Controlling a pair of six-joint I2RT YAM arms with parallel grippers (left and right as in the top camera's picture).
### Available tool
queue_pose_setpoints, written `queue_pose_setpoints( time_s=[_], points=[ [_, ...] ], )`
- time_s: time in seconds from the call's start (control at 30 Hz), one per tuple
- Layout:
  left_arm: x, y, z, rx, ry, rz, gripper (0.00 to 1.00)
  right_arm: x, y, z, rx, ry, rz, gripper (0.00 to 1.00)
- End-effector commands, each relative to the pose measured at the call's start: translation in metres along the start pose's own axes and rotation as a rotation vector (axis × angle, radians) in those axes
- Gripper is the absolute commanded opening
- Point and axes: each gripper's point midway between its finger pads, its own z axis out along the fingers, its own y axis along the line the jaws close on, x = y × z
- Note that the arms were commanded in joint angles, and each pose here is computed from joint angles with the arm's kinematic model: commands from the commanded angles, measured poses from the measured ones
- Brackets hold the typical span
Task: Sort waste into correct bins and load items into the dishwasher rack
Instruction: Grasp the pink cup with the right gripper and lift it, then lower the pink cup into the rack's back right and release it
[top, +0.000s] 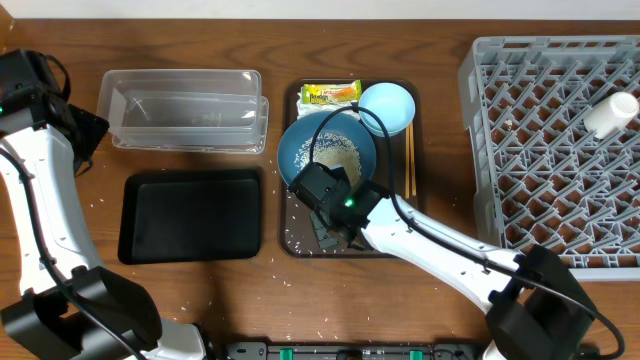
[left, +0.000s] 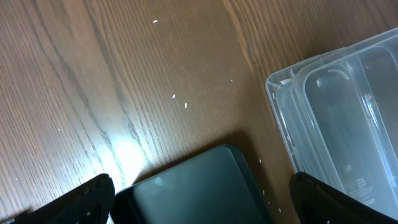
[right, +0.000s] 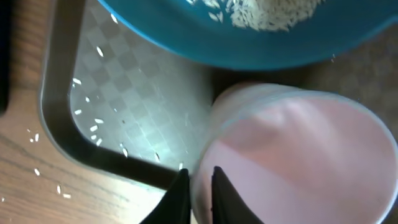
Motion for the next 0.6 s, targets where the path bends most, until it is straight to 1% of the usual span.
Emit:
queue_pose_setpoints(
  time_s=[0.0, 0.07, 0.2, 0.33, 0.47, 0.57],
  points=[
    [-0.002, 0.001, 0.000, -0.007, -0.006, -0.008, 0.93, -0.016, 0.011, -0.021, -0.028, -0.041, -0.031, 0.01],
    [-0.002, 0.001, 0.000, -0.007, -0.006, -0.008, 0.93, -0.020, 0.010, -0.032, -0.013, -0.043, -0.052, 0.01],
    [-0.002, 0.001, 0.000, -0.007, -0.006, -0.008, 0.93, -0.031, 0.007, -0.057, -0.005, -0.051, -0.042, 0.01],
    [-0.002, 0.001, 0.000, -0.007, -0.006, -0.008, 0.93, -0.045, -0.010, -0.086, 0.017, -0.052, -0.059, 0.01],
    [-0.002, 0.001, 0.000, -0.007, -0.006, -0.008, 0.93, -0.065, -0.063, -0.121, 0.123, -0.080, 0.028, 0.01],
    [-0.002, 0.001, 0.000, -0.007, -0.006, -0.008, 0.93, -0.075, -0.116, -0.143, 0.198, -0.092, 0.145, 0.01]
  ],
)
